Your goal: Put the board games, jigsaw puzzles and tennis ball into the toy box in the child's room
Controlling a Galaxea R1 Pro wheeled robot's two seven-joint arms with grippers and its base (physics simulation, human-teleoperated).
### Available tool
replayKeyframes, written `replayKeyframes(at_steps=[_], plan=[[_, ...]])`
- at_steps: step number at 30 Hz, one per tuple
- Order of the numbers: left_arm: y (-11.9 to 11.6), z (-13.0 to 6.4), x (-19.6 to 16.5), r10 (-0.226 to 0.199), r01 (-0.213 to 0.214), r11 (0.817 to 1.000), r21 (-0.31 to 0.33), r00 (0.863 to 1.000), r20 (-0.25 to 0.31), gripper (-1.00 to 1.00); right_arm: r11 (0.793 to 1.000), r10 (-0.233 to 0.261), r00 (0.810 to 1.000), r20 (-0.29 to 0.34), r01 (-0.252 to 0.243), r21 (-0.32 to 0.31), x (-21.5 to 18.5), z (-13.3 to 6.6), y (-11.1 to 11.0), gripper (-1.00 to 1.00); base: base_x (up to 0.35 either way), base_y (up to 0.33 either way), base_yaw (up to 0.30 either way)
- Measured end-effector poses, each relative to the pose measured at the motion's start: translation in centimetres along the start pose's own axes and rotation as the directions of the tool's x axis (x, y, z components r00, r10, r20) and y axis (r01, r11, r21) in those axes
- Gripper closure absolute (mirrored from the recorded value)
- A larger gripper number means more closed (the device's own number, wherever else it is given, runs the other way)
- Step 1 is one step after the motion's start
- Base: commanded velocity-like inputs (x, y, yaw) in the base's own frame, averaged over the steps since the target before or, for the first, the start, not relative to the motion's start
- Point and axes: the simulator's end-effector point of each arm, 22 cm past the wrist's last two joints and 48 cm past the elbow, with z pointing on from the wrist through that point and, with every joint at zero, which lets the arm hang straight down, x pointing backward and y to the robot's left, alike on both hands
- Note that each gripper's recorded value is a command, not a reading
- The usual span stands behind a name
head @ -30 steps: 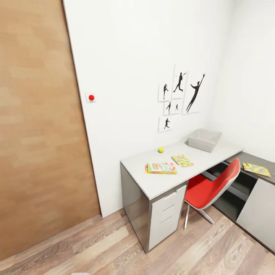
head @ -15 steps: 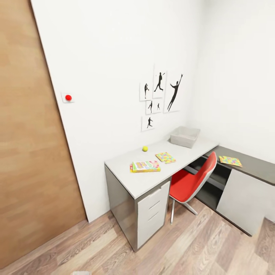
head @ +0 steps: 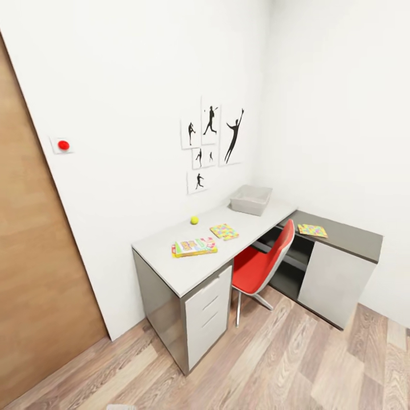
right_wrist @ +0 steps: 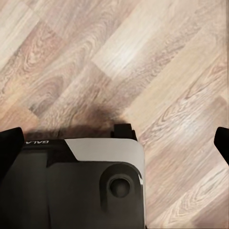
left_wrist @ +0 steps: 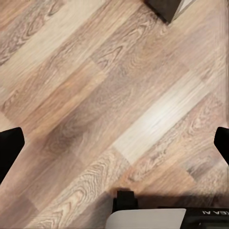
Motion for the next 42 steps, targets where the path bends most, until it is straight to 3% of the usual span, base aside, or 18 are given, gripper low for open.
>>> replayKeyframes(at_steps=[30,42], plan=[[-0.3,0.4,1.4,0.005,-0.004,1.000,0.004,1.000,-0.031,-1.00,1.000,0.000,1.000,-0.031,0.000,0.004,1.3,0.5,-0.2,-1.00,0.001,0.000,-0.233],[-0.3,0.6,1.9,0.006,-0.006,1.000,0.004,0.999,-0.043,-1.00,1.000,0.000,0.999,-0.044,0.000,0.004,1.8,0.6,-0.2,-1.00,0.136,0.000,-0.232]])
